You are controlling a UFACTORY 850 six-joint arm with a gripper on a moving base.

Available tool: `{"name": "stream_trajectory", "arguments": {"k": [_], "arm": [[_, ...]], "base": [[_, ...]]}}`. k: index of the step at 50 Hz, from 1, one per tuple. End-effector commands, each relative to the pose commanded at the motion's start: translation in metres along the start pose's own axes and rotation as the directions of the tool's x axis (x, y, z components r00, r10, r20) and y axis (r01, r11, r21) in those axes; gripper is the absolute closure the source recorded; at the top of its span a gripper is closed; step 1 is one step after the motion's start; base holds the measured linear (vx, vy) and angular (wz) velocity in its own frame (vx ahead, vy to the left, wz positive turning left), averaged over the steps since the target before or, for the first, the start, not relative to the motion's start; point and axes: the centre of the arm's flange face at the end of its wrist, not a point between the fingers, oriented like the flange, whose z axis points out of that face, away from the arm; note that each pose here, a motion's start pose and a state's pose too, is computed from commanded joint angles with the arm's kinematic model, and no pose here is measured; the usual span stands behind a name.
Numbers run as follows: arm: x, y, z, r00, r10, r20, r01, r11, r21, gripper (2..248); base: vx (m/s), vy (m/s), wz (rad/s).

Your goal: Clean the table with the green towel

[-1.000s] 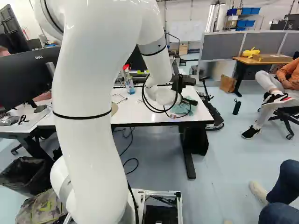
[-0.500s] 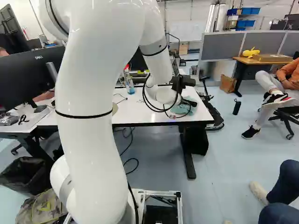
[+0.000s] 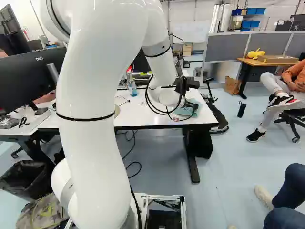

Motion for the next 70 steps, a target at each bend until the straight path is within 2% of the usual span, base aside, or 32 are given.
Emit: {"name": "stream_trajectory", "arguments": {"k": [3, 4, 8, 9, 13, 14, 19, 20, 33, 44, 70], "arm": [[0.0, 0.0, 0.0, 1.0, 0.0, 0.0, 0.0, 1.0, 0.0, 66], [0.0, 0.0, 0.0, 1.0, 0.0, 0.0, 0.0, 1.0, 0.0, 103], [0.0, 0.0, 0.0, 1.0, 0.0, 0.0, 0.0, 1.0, 0.0, 103], [0.0, 0.0, 0.0, 1.0, 0.0, 0.0, 0.0, 1.0, 0.0, 140], [0.0, 0.0, 0.0, 1.0, 0.0, 0.0, 0.0, 1.0, 0.0, 140], [0.0, 0.0, 0.0, 1.0, 0.0, 0.0, 0.0, 1.0, 0.0, 176], [0.0, 0.0, 0.0, 1.0, 0.0, 0.0, 0.0, 1.0, 0.0, 176], [0.0, 0.0, 0.0, 1.0, 0.0, 0.0, 0.0, 1.0, 0.0, 195], [0.002, 0.0, -0.002, 1.0, 0.0, -0.005, 0.0, 1.0, 0.0, 196], [0.015, -0.004, -0.002, 1.0, -0.004, -0.03, 0.004, 1.0, 0.007, 196], [0.051, -0.036, 0.004, 0.995, -0.03, -0.091, 0.035, 0.998, 0.053, 196]], "base": [[0.0, 0.0, 0.0], [0.0, 0.0, 0.0], [0.0, 0.0, 0.0], [0.0, 0.0, 0.0], [0.0, 0.0, 0.0], [0.0, 0.0, 0.0], [0.0, 0.0, 0.0], [0.0, 0.0, 0.0], [0.0, 0.0, 0.0], [0.0, 0.0, 0.0], [0.0, 0.0, 0.0]]}}
